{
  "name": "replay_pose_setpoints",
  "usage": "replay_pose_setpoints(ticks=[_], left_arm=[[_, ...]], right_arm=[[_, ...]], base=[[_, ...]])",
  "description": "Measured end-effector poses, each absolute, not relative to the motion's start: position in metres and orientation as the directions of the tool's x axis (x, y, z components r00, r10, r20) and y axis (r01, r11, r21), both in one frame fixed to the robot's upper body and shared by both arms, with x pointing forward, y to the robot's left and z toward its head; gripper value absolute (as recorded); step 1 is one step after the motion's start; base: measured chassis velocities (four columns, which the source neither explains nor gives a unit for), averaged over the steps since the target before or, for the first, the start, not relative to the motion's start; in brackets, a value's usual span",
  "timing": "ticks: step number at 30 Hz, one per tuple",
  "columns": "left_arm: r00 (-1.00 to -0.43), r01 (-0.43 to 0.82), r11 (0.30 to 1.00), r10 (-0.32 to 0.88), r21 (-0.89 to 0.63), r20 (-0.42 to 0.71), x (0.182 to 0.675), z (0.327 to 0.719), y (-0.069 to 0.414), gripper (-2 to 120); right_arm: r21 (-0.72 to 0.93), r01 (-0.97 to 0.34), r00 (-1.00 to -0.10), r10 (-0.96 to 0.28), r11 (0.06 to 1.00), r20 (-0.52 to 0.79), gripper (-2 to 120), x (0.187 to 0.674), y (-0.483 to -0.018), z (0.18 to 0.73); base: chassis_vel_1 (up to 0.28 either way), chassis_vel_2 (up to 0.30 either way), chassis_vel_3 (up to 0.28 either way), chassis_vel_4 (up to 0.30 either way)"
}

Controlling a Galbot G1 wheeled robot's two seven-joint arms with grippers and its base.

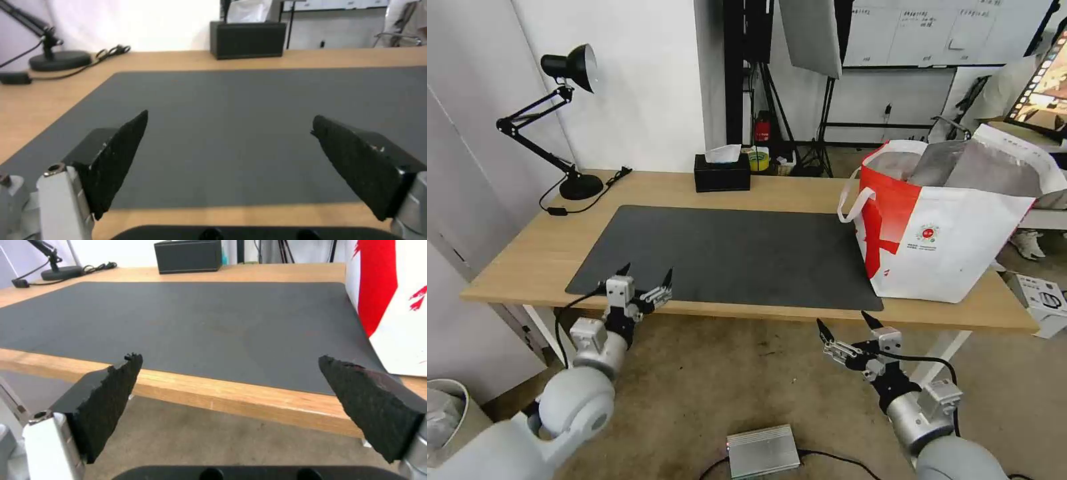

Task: Pick up the trash from the table and place it into the takeout bag.

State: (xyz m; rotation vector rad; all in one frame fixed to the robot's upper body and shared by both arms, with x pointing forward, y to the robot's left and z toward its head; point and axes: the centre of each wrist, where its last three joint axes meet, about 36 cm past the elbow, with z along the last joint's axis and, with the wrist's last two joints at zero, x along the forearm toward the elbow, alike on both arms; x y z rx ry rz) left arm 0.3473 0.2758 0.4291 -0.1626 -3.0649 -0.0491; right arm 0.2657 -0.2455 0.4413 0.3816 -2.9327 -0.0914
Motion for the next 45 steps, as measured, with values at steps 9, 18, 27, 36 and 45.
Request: replay_pose_setpoints(ticks=[9,18,27,36,45], left_arm=[[-0.995,0.066,0.998,0.064,0.023,0.083,0.335,0.431,0.283,100],[-0.993,0.023,1.000,0.023,0.003,0.120,0.311,0.429,0.288,100],[-0.989,0.027,1.000,0.026,0.008,0.148,0.300,0.419,0.288,100],[-0.985,0.042,0.999,0.039,0.010,0.167,0.298,0.411,0.289,100],[-0.985,0.049,0.999,0.047,0.008,0.167,0.299,0.411,0.288,100]], right_arm=[[0.084,-0.248,-0.950,-0.259,0.965,0.172,100,0.266,-0.246,0.441],[0.084,-0.248,-0.950,-0.259,0.965,0.172,100,0.266,-0.246,0.441],[0.084,-0.248,-0.950,-0.259,0.965,0.172,100,0.266,-0.246,0.441],[0.084,-0.248,-0.950,-0.259,0.965,0.172,100,0.266,-0.246,0.441],[0.084,-0.248,-0.950,-0.259,0.965,0.172,100,0.266,-0.246,0.441]], base=[[0.000,0.000,0.000,0.000],[0.000,0.000,0.000,0.000],[0.000,0.000,0.000,0.000],[0.000,0.000,0.000,0.000],[0.000,0.000,0.000,0.000]])
